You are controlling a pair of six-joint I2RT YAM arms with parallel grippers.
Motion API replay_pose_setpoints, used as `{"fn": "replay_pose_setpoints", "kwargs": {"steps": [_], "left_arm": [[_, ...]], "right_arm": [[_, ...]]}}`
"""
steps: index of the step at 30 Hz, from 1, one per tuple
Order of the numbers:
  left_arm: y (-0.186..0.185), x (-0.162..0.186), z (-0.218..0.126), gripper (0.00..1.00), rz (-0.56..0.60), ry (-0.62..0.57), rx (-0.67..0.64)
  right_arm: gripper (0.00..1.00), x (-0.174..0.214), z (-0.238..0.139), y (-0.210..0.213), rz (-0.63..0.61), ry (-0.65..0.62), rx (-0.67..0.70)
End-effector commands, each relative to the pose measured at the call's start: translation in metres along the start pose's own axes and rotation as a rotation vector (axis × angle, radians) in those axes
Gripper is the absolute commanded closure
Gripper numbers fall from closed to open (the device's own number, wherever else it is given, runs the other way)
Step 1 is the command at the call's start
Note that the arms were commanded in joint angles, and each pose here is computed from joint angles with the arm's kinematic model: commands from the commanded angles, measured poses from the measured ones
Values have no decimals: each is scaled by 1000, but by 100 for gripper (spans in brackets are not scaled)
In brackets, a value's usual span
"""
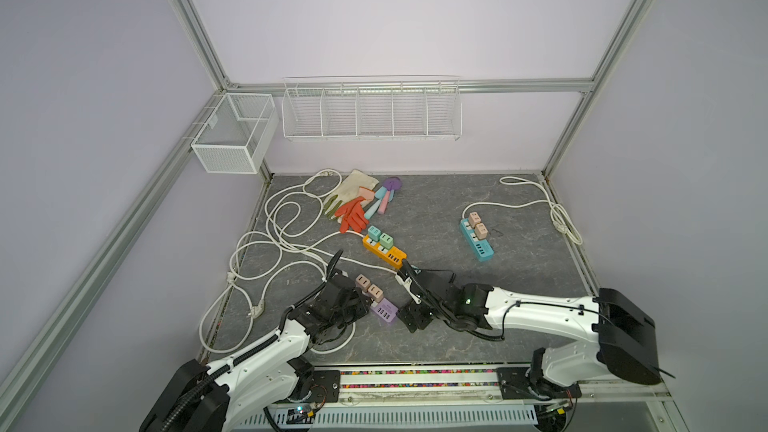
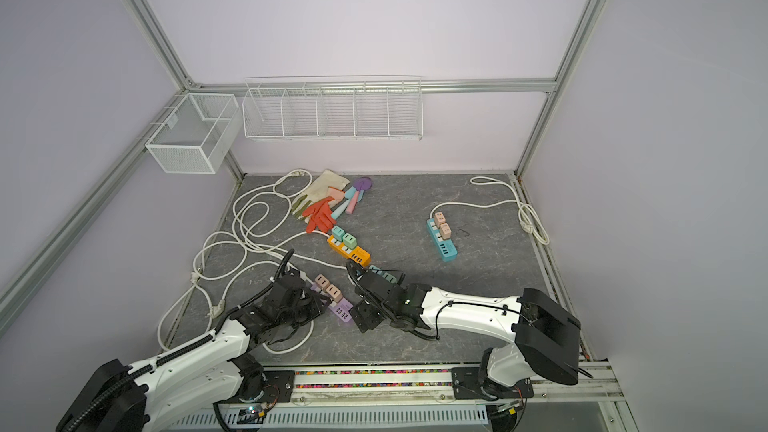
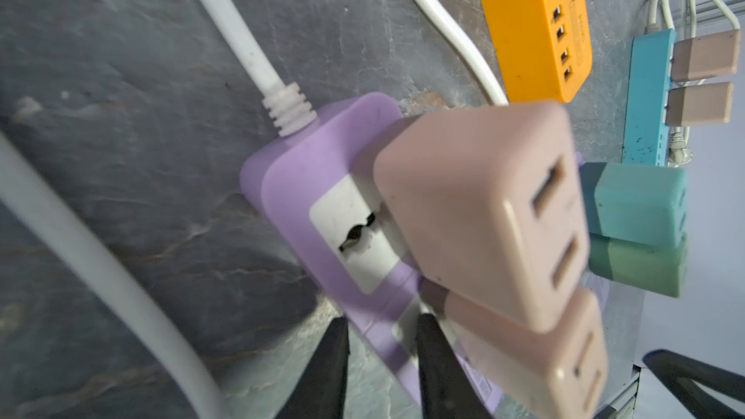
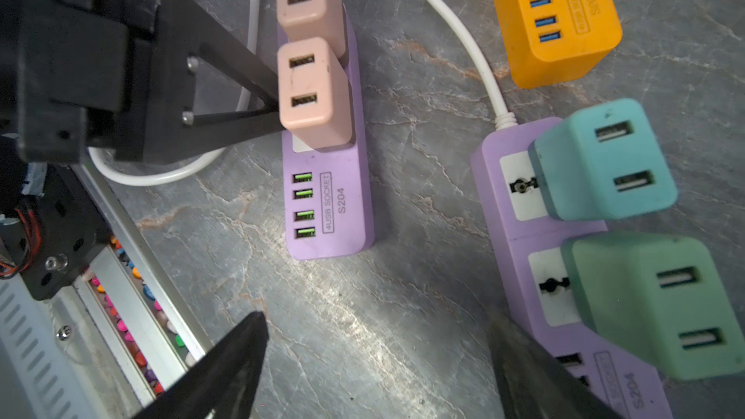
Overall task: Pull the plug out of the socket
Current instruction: 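Press the left gripper on the purple strip while the right grips the pink plug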
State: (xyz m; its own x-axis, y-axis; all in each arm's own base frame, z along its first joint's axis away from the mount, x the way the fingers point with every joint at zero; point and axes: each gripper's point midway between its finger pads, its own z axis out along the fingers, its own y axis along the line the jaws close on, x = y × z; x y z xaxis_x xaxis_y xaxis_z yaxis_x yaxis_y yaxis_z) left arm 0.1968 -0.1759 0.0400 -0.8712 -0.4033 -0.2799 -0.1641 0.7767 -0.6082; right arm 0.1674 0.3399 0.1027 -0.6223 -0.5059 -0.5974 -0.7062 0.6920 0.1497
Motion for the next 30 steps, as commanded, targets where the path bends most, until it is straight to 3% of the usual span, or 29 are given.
{"fn": "replay_pose_setpoints", "kwargs": {"steps": [1, 19, 30], "left_arm": [[-11, -5, 3, 71, 0, -14, 38], [-3, -9, -6, 73, -10, -45, -9], [6, -21, -21, 72, -36, -148, -20]], "right_arm": [[11, -10, 1, 2, -24, 1, 19], [11, -33, 37, 4, -81, 39, 10], [2, -49, 54, 7, -132, 64, 17]]}}
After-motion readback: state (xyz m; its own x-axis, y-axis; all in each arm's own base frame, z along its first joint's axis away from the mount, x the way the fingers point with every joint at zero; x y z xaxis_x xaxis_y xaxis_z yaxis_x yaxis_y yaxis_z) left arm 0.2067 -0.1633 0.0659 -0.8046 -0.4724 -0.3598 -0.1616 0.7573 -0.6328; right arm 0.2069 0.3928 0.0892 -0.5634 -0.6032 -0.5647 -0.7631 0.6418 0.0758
